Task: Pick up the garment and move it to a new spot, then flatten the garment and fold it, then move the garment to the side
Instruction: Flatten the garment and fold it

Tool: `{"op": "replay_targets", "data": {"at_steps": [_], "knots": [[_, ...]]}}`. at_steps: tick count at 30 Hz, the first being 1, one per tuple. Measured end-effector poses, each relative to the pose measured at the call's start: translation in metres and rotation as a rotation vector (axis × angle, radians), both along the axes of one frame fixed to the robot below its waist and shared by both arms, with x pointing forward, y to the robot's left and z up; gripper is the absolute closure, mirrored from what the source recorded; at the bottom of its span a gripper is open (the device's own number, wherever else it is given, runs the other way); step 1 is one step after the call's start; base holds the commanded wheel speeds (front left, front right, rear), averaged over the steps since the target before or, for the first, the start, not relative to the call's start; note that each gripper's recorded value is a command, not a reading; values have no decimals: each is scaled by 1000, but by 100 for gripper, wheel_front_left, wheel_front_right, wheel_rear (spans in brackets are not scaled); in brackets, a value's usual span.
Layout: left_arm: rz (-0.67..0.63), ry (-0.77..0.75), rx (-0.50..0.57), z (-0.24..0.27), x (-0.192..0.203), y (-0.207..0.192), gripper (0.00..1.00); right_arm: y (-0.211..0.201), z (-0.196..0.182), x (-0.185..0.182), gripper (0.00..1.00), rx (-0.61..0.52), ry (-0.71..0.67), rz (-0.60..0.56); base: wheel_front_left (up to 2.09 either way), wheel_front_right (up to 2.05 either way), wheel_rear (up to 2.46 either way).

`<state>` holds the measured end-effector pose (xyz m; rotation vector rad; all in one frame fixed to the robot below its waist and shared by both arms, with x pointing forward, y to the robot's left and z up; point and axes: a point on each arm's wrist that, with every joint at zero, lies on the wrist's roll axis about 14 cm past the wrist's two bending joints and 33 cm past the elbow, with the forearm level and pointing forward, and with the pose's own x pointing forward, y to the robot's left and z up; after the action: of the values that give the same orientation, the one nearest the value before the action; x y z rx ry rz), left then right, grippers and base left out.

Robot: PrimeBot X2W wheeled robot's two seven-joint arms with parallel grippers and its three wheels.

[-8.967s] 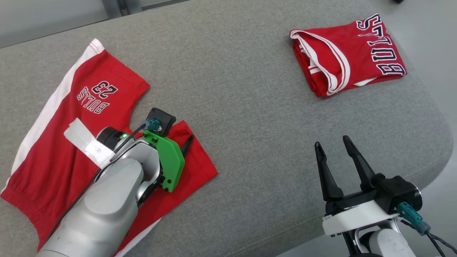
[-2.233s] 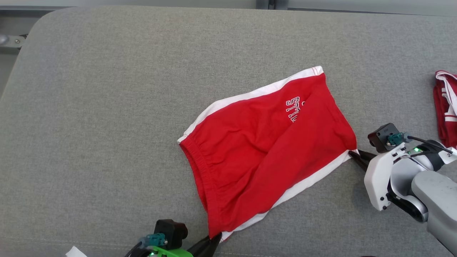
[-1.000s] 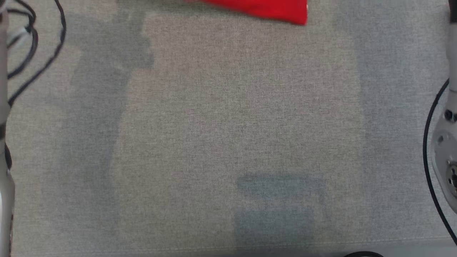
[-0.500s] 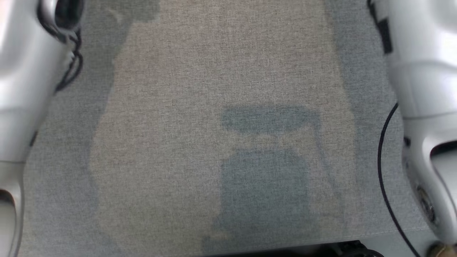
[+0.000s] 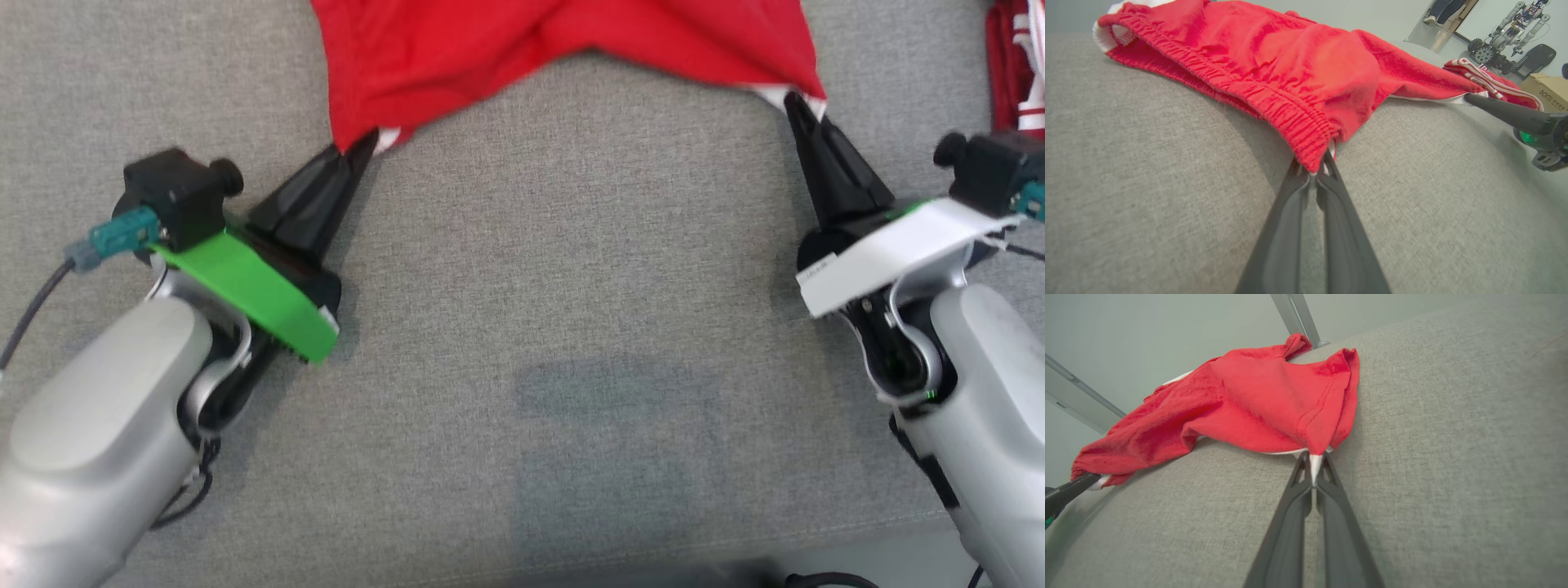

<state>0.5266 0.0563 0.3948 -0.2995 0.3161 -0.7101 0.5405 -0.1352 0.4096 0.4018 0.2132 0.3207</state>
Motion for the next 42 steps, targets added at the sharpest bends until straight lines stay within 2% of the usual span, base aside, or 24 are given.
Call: {"op": "replay_targets", "data": {"at_steps": [6, 8, 9, 12, 17, 20, 24, 29, 32, 39, 42], "knots": [[50, 87, 4, 0, -64, 20, 100, -17, 5, -63, 100, 2, 88, -3, 0, 0, 0], [78, 140, 10, -3, -92, 26, 100, -21, 5, -86, 100, 7, 133, 0, 0, 0, 0], [91, 193, 7, -3, -121, 26, 100, -29, 4, -108, 100, 2, 173, -5, 0, 0, 0], [119, 254, 13, -1, -157, 26, 100, -46, 1, -139, 100, -19, 234, -31, 0, 0, 0], [188, 331, -36, 9, -195, 22, 100, -61, -5, -188, 100, -40, 338, -42, 0, 0, 0], [244, 353, -107, 20, -202, 21, 100, -66, -1, -200, 100, -28, 362, -49, 0, 0, 0], [294, 359, -162, 32, -207, 24, 100, -66, 25, -185, 100, -3, 303, -40, 0, 0, 0], [339, 367, -208, 39, -194, 33, 100, -53, 48, -146, 100, -34, 251, 49, 0, 0, 0], [342, 338, -246, 53, -162, 36, 100, -38, 59, -110, 100, -36, 225, 112, 0, 0, 0], [384, 314, -326, 72, -88, 46, 100, -15, 60, -17, 100, -142, 215, 194, 0, 0, 0], [438, 329, -314, 62, -68, 60, 100, 4, 55, 16, 100, -166, 218, 230, 0, 0, 0]]}}
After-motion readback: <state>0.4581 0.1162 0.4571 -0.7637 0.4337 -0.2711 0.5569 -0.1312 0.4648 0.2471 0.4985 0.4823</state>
